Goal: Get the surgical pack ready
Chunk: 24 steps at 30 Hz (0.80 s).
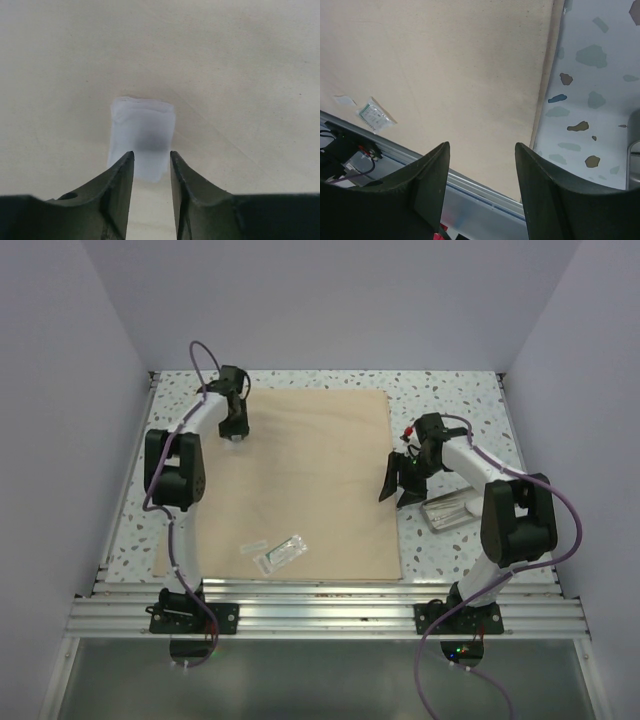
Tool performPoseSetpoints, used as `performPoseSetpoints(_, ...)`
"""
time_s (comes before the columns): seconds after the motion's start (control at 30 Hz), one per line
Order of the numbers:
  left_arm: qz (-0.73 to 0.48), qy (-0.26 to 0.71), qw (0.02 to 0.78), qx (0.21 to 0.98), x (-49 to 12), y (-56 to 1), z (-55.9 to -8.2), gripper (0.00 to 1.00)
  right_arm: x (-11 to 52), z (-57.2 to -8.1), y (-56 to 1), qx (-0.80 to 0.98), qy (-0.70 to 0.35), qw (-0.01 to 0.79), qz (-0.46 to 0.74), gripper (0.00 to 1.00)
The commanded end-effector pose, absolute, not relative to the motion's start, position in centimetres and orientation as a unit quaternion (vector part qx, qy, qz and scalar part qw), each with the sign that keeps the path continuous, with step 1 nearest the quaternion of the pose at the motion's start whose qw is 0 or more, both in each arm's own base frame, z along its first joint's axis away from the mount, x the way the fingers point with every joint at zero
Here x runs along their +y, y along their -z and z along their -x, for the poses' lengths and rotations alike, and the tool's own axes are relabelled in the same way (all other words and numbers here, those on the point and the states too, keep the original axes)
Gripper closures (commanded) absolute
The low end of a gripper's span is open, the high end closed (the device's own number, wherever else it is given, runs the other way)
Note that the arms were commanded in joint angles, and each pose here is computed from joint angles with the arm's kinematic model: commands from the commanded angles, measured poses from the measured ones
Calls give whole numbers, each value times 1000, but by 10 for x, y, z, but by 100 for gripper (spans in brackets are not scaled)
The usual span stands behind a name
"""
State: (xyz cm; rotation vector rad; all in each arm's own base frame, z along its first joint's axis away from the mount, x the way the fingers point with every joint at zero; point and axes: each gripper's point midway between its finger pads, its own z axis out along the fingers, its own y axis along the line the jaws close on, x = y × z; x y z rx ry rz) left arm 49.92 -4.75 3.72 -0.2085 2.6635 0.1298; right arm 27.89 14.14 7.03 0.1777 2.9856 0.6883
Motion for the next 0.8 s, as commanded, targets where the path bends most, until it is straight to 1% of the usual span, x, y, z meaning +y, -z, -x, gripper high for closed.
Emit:
performPoseSetpoints(0.0, 124, -18, 289, 949, -24, -83, -520, 59, 148, -283, -79, 969, -239, 44, -41, 41)
performPoseSetpoints(0.03, 135, -6, 288, 948, -16, -82, -520, 57, 148, -283, -79, 969, -239, 42, -41, 41)
performPoseSetpoints(0.1, 144, 15, 286, 947, -10, -78, -514, 56, 148, -282, -78, 970, -238, 41, -40, 41)
performPoseSetpoints(0.13, 147, 40, 299, 942, -11, -81, -519, 57, 148, -281, -78, 969, -239, 39, -42, 41)
performPoseSetpoints(0.23, 168, 87, 300, 935, 6, -73, -515, 59, 149, -281, -76, 969, -240, 37, -41, 41)
performPoseSetpoints(0.4, 166, 149, 284, 933, 2, -56, -509, 60, 151, -281, -75, 969, -243, 35, -41, 41)
performPoseSetpoints(0.53, 153, 197, 290, 924, -14, -54, -512, 60, 151, -280, -75, 969, -242, 34, -41, 41)
performPoseSetpoints(0.63, 158, 213, 294, 919, -19, -53, -510, 61, 151, -279, -74, 969, -242, 34, -40, 41)
performPoseSetpoints(0.77, 161, 217, 280, 921, -21, -43, -505, 60, 152, -279, -75, 969, -241, 34, -40, 41)
